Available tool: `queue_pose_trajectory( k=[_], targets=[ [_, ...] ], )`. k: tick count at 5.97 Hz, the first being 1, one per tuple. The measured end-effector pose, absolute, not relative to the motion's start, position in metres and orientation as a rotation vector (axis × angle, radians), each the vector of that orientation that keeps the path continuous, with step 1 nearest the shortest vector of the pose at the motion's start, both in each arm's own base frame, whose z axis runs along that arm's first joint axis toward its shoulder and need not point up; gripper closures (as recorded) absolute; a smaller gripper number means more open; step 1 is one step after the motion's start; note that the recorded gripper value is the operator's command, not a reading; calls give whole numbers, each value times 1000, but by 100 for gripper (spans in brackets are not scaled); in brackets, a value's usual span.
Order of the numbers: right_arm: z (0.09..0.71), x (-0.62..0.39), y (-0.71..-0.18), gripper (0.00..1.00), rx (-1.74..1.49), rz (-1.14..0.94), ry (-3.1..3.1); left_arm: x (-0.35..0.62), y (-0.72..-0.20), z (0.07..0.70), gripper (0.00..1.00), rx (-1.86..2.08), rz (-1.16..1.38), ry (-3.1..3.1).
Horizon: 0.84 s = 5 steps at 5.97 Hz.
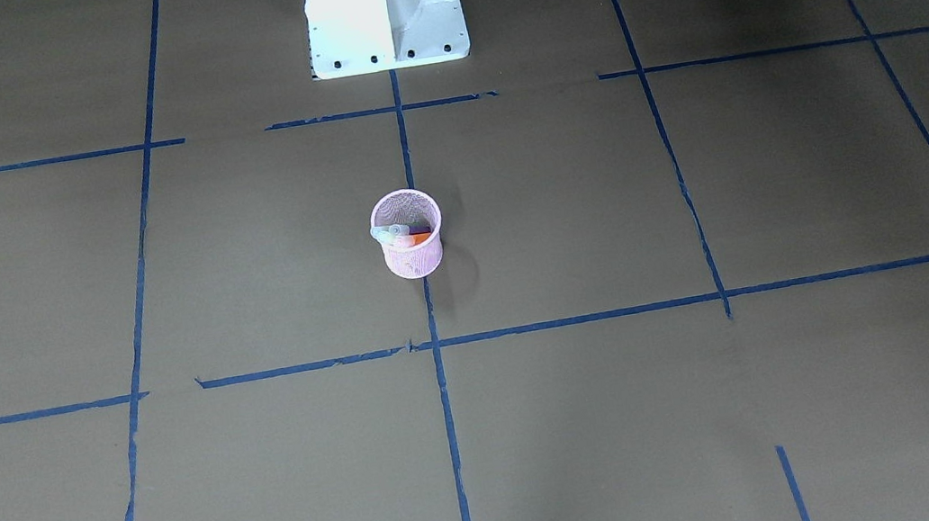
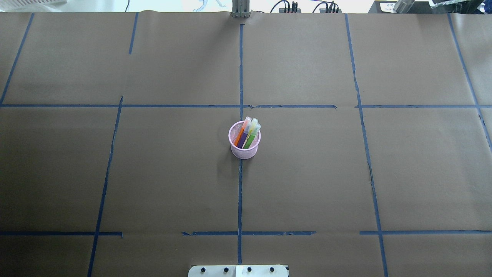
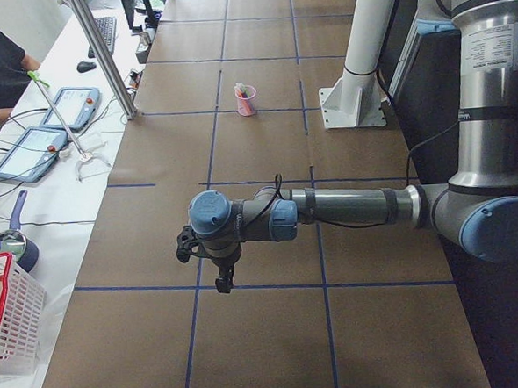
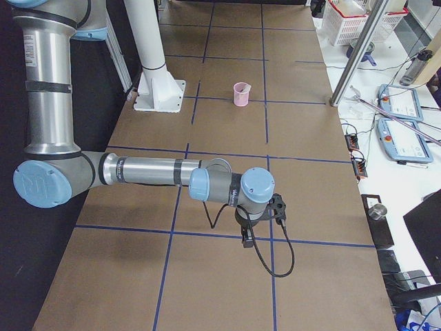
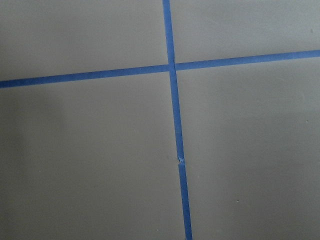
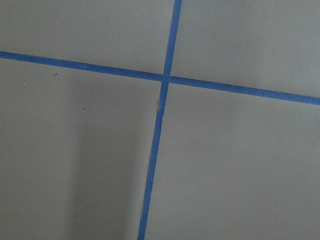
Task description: Collect pens into pen holder
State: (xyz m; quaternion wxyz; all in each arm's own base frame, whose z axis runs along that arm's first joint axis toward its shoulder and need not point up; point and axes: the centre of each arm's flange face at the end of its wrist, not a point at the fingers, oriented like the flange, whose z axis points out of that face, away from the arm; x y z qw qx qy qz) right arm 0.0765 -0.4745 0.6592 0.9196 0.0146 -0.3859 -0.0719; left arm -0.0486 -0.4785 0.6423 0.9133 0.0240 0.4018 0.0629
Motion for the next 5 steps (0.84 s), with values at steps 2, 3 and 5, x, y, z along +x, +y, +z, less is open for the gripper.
queue_pose_trajectory(
  k=[2, 3, 5],
  targets=[
    [659, 76, -474, 0, 31, -148, -795, -49, -479, 641, 0, 52, 132, 828],
    [659, 77, -474, 0, 33, -149, -794, -49, -479, 641, 0, 52, 132, 828],
    [659, 76, -474, 0, 32, -150, -793, -49, -479, 640, 0, 55, 133, 828]
  ],
)
